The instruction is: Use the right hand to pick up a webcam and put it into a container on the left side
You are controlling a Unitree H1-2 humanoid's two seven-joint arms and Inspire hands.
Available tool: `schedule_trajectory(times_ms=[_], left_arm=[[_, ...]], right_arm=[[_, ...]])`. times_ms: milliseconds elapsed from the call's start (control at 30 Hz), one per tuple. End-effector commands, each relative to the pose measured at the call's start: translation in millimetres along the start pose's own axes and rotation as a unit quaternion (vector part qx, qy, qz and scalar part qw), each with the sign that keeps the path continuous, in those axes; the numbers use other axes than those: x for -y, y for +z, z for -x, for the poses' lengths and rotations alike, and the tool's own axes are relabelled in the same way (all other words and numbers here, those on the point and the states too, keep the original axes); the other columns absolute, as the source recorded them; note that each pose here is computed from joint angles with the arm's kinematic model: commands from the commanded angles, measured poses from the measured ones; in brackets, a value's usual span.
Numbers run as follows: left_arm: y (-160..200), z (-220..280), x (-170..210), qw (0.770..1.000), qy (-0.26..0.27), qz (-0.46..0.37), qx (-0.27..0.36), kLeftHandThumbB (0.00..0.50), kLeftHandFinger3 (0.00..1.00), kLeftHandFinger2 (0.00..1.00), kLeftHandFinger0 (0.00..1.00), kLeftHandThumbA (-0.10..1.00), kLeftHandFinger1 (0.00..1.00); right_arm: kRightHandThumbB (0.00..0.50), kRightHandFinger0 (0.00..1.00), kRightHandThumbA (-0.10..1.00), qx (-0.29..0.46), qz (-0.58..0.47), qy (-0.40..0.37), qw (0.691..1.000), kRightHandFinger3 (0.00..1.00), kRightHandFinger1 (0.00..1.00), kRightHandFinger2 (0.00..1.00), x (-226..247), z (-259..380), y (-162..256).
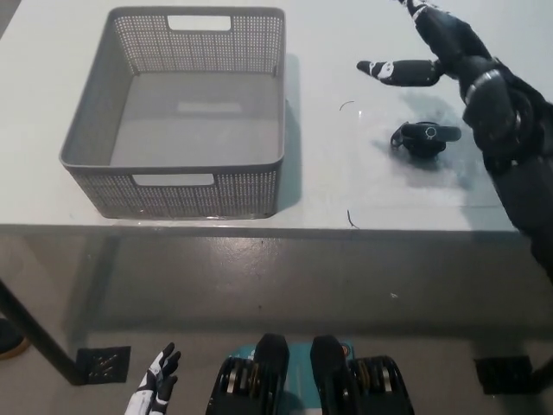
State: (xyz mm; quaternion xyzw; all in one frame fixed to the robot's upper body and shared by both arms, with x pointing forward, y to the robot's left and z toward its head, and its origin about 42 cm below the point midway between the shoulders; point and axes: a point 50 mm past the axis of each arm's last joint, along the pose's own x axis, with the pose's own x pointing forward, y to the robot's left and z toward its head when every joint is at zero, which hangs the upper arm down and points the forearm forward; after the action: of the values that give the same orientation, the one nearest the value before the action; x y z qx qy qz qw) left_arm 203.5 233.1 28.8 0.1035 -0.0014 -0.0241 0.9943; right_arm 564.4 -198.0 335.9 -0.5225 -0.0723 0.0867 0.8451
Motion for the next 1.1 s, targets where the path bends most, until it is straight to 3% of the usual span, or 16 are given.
schedule_trajectory(times_ms=[0, 533, 900, 1067], left_arm=[[18.4, -7.4, -8.3, 0.998, 0.006, -0.015, 0.061, 0.044, 1.0, 1.0, 1.0, 0.98, 1.0], [24.1, -16.3, -18.3, 0.997, 0.001, -0.033, 0.065, 0.083, 1.0, 1.0, 1.0, 0.98, 1.0], [25.5, -21.5, -21.1, 0.997, 0.001, -0.036, 0.068, 0.056, 1.0, 1.0, 1.0, 0.95, 1.0], [25.7, -24.5, -21.0, 0.997, -0.002, -0.038, 0.069, 0.052, 1.0, 1.0, 1.0, 1.0, 1.0]], right_arm=[[0.5, 1.0, 0.89, -0.022, 0.06, -0.013, 0.998, 1.0, 1.0, 1.0, 51.9, -29.8, 30.1], [0.5, 1.0, 0.79, -0.107, 0.054, 0.046, 0.992, 1.0, 1.0, 1.0, 13.8, -28.5, -26.6], [0.5, 1.0, 0.83, -0.131, 0.033, 0.084, 0.987, 1.0, 1.0, 1.0, -2.8, -20.7, -50.5], [0.5, 1.0, 0.87, -0.137, 0.026, 0.102, 0.985, 1.0, 1.0, 1.0, -14.0, -15.2, -62.1]])
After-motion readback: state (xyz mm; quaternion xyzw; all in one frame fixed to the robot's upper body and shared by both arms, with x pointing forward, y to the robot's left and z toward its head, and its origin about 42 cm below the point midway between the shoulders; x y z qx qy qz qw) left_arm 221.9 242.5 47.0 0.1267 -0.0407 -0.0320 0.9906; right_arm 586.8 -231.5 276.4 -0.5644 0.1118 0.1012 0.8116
